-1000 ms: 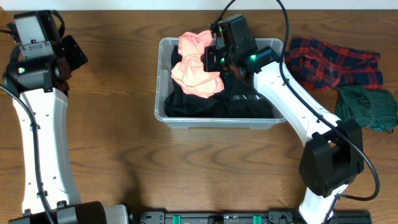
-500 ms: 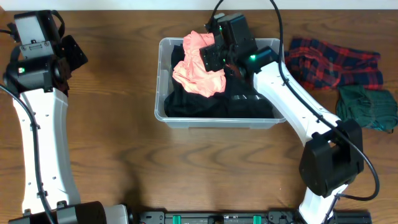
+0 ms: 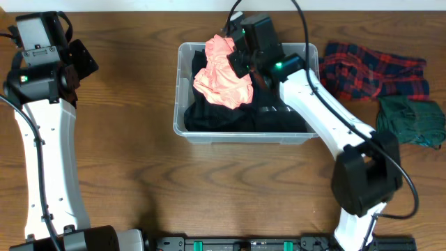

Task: Pack container
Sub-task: 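Lower the pink shirt into the bin's left side and open right gripper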

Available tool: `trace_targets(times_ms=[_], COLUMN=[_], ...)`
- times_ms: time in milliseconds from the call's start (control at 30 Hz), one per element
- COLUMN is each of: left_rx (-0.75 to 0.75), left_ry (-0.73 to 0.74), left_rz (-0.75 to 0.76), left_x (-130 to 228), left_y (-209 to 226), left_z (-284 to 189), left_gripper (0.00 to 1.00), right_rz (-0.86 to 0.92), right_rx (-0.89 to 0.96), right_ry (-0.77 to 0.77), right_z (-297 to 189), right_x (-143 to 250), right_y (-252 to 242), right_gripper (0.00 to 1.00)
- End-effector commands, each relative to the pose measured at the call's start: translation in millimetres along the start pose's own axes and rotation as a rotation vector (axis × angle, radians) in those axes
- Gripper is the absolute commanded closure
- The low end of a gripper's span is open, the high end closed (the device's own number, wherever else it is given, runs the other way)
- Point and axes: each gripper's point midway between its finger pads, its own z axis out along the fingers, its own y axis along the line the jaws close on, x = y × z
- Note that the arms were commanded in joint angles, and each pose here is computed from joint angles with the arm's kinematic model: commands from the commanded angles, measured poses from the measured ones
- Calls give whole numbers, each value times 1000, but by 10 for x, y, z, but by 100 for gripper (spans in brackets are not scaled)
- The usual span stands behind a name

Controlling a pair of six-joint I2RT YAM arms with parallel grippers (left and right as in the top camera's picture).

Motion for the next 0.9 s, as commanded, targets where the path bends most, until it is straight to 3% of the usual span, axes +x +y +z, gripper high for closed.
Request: trace_targets(times_ms=[0, 233, 400, 533, 733, 867], left_rx=[-15, -15, -15, -15, -15, -15], left_ry=[-2, -2, -2, -2, -2, -2], left_rz=[-1, -1, -1, -1, -1, -1], left_x=[-4, -4, -4, -4, -4, -4], left_y=[32, 32, 32, 32, 32, 32], left_z=[10, 10, 10, 10, 10, 10], left_gripper=[2, 2, 2, 2, 2, 2], right_rz=[-24, -7, -14, -16, -23, -35], right_rx=[-16, -183, -165, -115, -104, -131], right_ry=[76, 219, 241, 184, 3, -40], right_z=[301, 669, 701, 576, 48, -83], right_x=[282, 843, 917, 659, -62, -203], right_y=[98, 463, 439, 309, 258, 365], right_gripper=[99, 99, 98, 99, 97, 98])
